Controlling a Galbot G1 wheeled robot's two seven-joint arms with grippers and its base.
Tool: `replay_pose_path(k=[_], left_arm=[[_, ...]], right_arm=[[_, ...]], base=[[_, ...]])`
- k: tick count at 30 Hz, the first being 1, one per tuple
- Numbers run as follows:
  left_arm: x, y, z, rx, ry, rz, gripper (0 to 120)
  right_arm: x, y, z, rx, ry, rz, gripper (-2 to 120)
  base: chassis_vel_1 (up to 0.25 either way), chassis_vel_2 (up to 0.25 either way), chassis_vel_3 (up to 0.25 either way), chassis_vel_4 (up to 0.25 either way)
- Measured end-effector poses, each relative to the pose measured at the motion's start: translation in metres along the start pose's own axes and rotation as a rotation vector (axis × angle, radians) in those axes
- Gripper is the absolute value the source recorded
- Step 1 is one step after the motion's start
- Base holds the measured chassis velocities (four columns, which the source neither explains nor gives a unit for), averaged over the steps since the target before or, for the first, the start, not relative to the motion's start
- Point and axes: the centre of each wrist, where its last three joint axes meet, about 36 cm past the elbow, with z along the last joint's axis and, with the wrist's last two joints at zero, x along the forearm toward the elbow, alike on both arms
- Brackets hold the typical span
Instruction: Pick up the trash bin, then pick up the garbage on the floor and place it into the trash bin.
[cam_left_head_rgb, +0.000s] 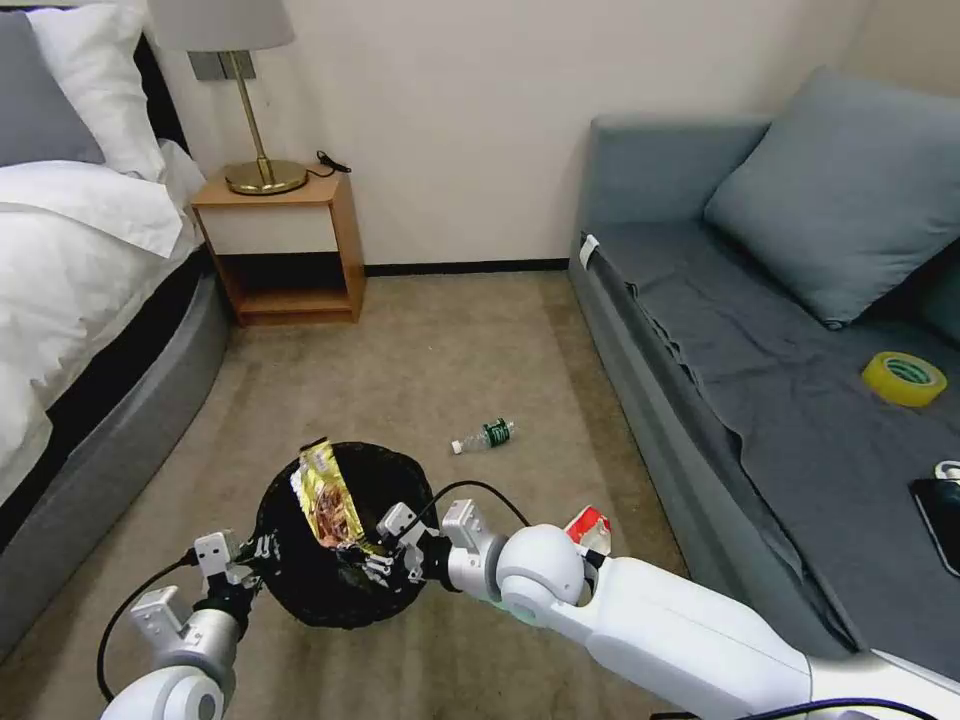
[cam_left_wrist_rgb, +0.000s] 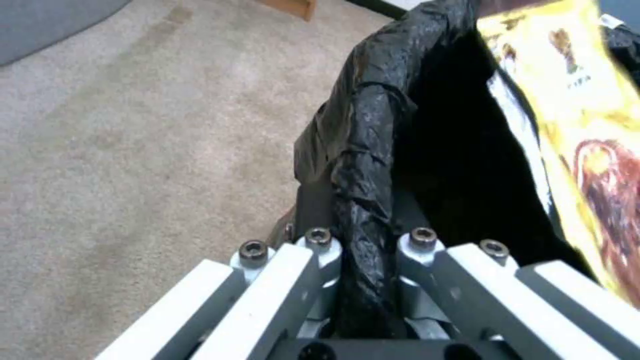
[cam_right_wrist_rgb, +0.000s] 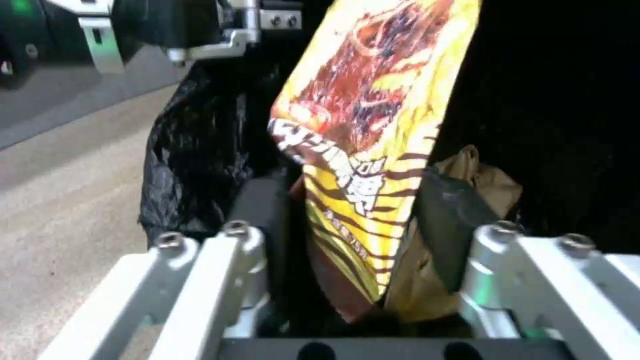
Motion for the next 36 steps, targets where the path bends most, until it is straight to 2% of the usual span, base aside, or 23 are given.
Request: replay_pose_path(k=[2,4,5,8,9,12,15,23,28,33,36], left_arm=[[0.000,0.001,0.000,0.001,-0.001,-0.002,4],[0.000,0.001,0.000,0.002,-0.001,-0.002,4],[0.000,0.001,0.000,0.003,-0.002,-0.003,4],[0.000,0.002,0.000,0.004,-0.003,-0.005,4],[0.000,0.002,0.000,0.004,-0.003,-0.005,4],[0.001,0.003,0.000,0.005,-0.004,-0.006,4],[0.001,0.003,0.000,0.005,-0.005,-0.007,4],[0.001,0.005,0.000,0.002,-0.011,-0.009,4],[0.001,0.007,0.001,-0.005,-0.023,-0.020,4],[0.001,0.009,0.002,-0.009,-0.026,-0.023,4],[0.001,0.009,0.001,-0.013,-0.035,-0.022,4]], right_arm=[[0.003,-0.001,0.001,0.000,0.000,0.007,56],[0.004,-0.001,0.002,0.000,0.000,0.010,57],[0.006,-0.002,0.002,-0.001,-0.001,0.019,66],[0.010,-0.005,0.003,0.000,-0.004,0.034,77],[0.010,-0.005,0.003,0.000,-0.004,0.034,77],[0.016,-0.009,0.002,-0.008,-0.020,0.059,93],[0.022,-0.014,0.000,-0.014,-0.033,0.081,98],[0.051,-0.052,0.001,-0.046,-0.068,0.223,100],[0.067,-0.080,0.022,-0.082,-0.042,0.343,100],[0.071,-0.090,0.038,-0.115,-0.010,0.419,100],[0.069,-0.099,0.056,-0.232,0.110,0.553,100]], base=[[0.000,0.000,0.000,0.000],[0.000,0.000,0.000,0.000],[0.000,0.000,0.000,0.000],[0.000,0.000,0.000,0.000],[0.000,0.000,0.000,0.000],[0.000,0.000,0.000,0.000],[0.000,0.000,0.000,0.000],[0.000,0.000,0.000,0.000],[0.000,0.000,0.000,0.000],[0.000,0.000,0.000,0.000],[0.000,0.000,0.000,0.000]])
